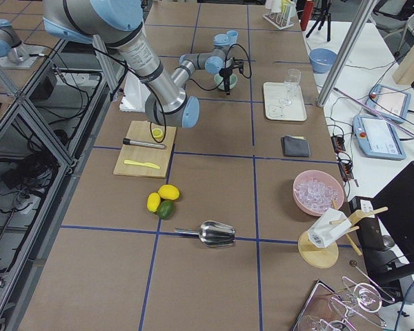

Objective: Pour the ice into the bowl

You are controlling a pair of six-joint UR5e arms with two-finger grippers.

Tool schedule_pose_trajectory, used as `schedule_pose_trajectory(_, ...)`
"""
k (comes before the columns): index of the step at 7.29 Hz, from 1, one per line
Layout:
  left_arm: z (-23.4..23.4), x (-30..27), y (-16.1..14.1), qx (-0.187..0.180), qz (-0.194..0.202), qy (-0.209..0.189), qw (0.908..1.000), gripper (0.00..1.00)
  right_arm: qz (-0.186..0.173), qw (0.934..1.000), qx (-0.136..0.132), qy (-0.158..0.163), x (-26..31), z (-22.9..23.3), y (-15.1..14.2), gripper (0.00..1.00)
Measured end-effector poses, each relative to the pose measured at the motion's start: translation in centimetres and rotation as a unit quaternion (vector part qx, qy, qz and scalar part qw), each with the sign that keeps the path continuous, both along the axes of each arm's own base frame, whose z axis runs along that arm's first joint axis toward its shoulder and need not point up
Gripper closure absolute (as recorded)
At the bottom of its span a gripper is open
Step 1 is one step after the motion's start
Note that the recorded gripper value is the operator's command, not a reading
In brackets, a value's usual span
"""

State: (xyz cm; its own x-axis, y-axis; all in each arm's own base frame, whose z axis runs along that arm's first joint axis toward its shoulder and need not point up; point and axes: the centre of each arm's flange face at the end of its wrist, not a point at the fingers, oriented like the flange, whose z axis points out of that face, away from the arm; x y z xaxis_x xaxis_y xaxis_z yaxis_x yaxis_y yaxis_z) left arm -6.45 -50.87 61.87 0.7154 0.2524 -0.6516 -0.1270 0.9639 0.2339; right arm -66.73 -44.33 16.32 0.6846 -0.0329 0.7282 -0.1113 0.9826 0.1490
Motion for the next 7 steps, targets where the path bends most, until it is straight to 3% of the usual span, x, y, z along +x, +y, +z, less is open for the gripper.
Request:
schedule_pose_trajectory(5, 0.0, 0.0, 0.0, 0.0, 0.0, 0.0, 1.0, 0.0, 0.008, 0.9996, 0.007, -0.028, 1.6, -2.0, 0.3, 1.0)
schedule_pose_trajectory(7, 0.0, 0.0, 0.0, 0.0, 0.0, 0.001, 1.0, 0.0, 0.014, 0.9984, 0.005, -0.054, 5.9, -3.3, -2.4, 1.0)
